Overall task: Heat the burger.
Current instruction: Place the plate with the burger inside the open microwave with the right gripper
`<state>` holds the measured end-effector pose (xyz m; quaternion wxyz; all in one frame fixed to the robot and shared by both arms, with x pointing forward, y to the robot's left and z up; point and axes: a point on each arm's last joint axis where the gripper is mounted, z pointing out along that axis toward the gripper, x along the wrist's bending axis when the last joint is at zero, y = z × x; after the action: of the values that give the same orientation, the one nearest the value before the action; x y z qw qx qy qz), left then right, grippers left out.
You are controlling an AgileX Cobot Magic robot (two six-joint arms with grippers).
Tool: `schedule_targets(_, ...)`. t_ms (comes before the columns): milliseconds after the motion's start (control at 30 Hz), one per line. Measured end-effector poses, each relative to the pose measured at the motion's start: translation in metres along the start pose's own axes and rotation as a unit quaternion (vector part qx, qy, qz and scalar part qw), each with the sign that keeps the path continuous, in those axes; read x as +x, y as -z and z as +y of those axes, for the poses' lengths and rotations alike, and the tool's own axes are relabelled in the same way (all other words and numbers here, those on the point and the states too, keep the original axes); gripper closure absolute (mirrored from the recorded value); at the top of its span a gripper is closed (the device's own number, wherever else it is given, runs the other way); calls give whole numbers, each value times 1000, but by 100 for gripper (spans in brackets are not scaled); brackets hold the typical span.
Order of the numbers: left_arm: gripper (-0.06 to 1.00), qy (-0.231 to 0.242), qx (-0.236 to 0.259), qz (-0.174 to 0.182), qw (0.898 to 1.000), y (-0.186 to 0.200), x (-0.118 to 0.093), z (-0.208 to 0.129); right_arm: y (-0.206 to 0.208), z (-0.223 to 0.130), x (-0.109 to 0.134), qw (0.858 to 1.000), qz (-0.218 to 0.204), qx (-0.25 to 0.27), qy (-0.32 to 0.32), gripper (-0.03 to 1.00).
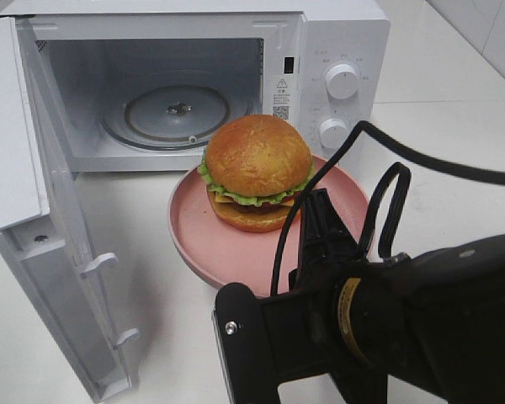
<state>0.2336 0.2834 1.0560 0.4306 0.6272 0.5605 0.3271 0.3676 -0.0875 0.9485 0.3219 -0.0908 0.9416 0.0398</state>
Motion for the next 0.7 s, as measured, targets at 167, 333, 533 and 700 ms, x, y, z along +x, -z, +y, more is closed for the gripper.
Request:
schedule_targets(167,-5,0,0,0,1000,0,0,0,-7,-7,-10,1000,-4,-4,8,89)
schedule_targets(333,-5,0,0,0,1000,0,0,0,-11,-9,-15,999,-3,-22,24,89)
schedule_targets(533,-5,0,0,0,1000,0,0,0,-13,-8,-30,998,-12,-39,43,89)
schedule_targets(700,-5,0,0,0,1000,0,0,0,-16,-14,-52,998,-8,-43,51,89)
